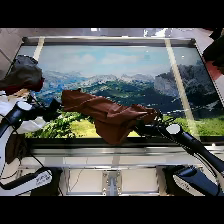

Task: Fold the shirts.

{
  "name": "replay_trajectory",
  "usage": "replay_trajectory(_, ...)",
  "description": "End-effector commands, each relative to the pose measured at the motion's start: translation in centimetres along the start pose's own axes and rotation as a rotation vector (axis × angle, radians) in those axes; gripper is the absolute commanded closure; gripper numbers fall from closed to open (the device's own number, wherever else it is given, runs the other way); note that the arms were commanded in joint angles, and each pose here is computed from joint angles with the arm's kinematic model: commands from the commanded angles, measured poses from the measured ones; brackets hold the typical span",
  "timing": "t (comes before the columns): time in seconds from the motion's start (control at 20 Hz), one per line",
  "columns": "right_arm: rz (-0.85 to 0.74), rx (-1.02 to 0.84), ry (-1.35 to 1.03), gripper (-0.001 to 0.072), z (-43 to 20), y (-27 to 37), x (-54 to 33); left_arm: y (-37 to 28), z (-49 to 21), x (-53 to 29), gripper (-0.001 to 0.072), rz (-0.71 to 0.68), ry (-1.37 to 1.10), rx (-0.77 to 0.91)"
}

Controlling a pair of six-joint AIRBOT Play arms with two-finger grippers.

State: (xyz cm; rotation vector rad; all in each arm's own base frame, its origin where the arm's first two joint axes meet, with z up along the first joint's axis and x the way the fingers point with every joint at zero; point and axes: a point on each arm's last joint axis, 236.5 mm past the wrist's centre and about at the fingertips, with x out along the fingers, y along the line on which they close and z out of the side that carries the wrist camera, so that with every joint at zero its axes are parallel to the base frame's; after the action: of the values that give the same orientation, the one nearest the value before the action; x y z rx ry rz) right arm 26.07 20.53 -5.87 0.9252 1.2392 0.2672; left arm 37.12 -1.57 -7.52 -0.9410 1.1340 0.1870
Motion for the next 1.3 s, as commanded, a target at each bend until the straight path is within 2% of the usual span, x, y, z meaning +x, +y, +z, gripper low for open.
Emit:
replay_trajectory(0.0, 0.039, -0.061, -0.041, 0.0695, 1.7, 2.8, -0.8, 1.3, 0.7, 1.9, 0.0204, 0.022, -0.01, -0.041)
replay_trajectory(0.25, 0.076, -0.135, -0.078, 0.0695, 3.2, 5.4, -1.7, 0.1, 2.5, 3.1, 0.0206, -0.049, -0.075, -0.168)
replay_trajectory(0.4, 0.094, -0.198, -0.098, 0.0696, 3.9, 6.8, -2.1, -0.3, 2.6, 3.7, 0.0249, -0.06, -0.085, -0.155)
replay_trajectory(0.45, 0.1, -0.214, -0.105, 0.0695, 4.1, 7.2, -2.3, -0.6, 2.5, 3.7, 0.0416, -0.068, -0.083, -0.146)
replay_trajectory(0.5, 0.106, -0.222, -0.111, 0.0696, 4.3, 7.6, -2.5, -0.9, 2.5, 3.7, 0.0703, -0.08, -0.082, -0.16)
replay_trajectory(0.65, 0.127, -0.325, -0.111, 0.0697, 4.4, 9.7, -3.5, -3.0, 2.9, 2.2, 0.0697, -0.158, -0.099, -0.145)
replay_trajectory(0.8, 0.152, -0.51, -0.127, 0.0697, 4.3, 13.7, -6.8, -6.9, 4.6, -3.8, 0.0697, -0.298, -0.197, -0.059)
replay_trajectory(1.05, 0.223, -0.919, -0.295, 0.0697, 1.1, 23.2, -21.0, -12.9, 5.2, -23.9, 0.0698, -0.536, -0.609, 0.226)
replay_trajectory(1.25, 0.381, -1.142, -0.607, 0.0697, -4.8, 29.3, -36.1, -16.2, 0.3, -40.4, 0.0699, -0.604, -1.038, 0.472)
